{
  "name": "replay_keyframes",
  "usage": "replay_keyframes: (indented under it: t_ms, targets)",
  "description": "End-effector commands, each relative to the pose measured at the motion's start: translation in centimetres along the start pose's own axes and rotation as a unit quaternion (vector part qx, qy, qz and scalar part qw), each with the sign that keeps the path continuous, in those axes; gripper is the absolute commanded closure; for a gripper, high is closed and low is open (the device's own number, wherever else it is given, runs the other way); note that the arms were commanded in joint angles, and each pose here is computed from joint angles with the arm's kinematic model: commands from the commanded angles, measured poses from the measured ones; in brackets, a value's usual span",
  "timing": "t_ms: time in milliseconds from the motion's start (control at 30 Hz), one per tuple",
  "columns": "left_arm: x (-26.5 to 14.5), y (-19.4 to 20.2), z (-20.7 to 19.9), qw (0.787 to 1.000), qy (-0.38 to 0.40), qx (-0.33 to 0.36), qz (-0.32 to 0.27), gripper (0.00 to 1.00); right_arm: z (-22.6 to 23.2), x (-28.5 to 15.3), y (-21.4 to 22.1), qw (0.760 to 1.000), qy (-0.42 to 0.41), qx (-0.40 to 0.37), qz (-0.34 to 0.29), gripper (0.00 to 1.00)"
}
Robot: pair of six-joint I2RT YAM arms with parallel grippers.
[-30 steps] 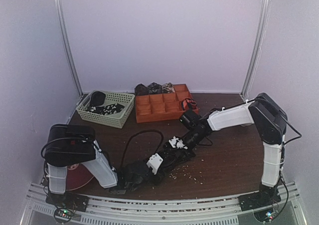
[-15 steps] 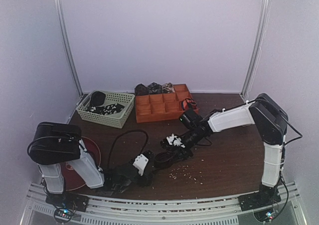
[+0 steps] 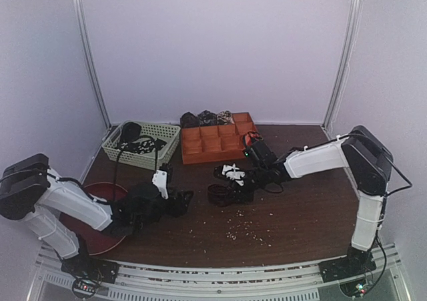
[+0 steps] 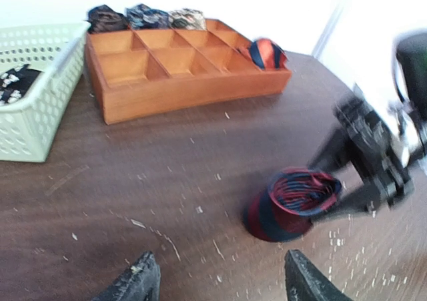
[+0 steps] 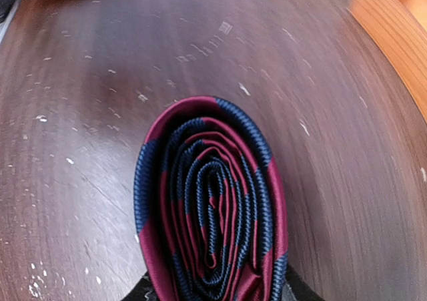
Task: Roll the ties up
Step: Move the storage box to the center of the board.
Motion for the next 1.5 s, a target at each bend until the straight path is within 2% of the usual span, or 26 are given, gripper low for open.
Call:
replay_keyframes:
  t_ms: [0, 300, 533, 767, 1033, 1133, 1300, 1467]
  targets:
    - [0.4, -2.8, 0.3, 0.999, -0.012, -0.029, 0.01, 0.35, -0.6, -1.6, 0.2, 0.992, 0.105, 0.073, -0.011, 0.55]
    - [0.9, -4.8, 1.9, 0.998, -0.036, -0.044, 0.023, 0.34, -1.6, -1.3, 1.2, 0.978, 0.158, 0.131, 0.024, 0.56]
    - [2.3, -6.0, 3.4, 0.995, -0.074, -0.041, 0.053, 0.33, -2.5, -3.6, -1.4, 0.964, 0.205, 0.17, -0.016, 0.57]
    - [7.2, -10.3, 3.8, 0.99, -0.129, -0.017, 0.059, 0.43, -3.7, -5.0, -2.0, 0.948, 0.24, 0.205, -0.039, 0.57]
    - [13.7, -12.7, 6.8, 0.978, -0.192, -0.015, 0.083, 0.53, -4.2, -4.2, 1.1, 0.937, 0.264, 0.227, 0.008, 0.57]
    - [15.4, -12.5, 7.7, 0.976, -0.199, -0.021, 0.088, 0.57, -3.8, -3.6, 2.2, 0.942, 0.249, 0.225, 0.023, 0.56]
    - [18.1, -11.7, 8.1, 0.977, -0.189, -0.025, 0.095, 0.57, -3.8, -2.1, 4.0, 0.939, 0.245, 0.229, 0.073, 0.55]
    - [20.1, -11.5, 8.5, 0.973, -0.208, -0.02, 0.101, 0.57, -3.7, -1.9, 4.1, 0.943, 0.238, 0.222, 0.065, 0.53]
Point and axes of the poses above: each gripper's point midway between its finger pads, its own x axis out along the fingers, its own z axis along the line the jaws close on, y = z × x, the point moved 9 cm from there along -x, back along the fingers, and after that the axes turned 1 degree about -x, right-handed, at the moved point
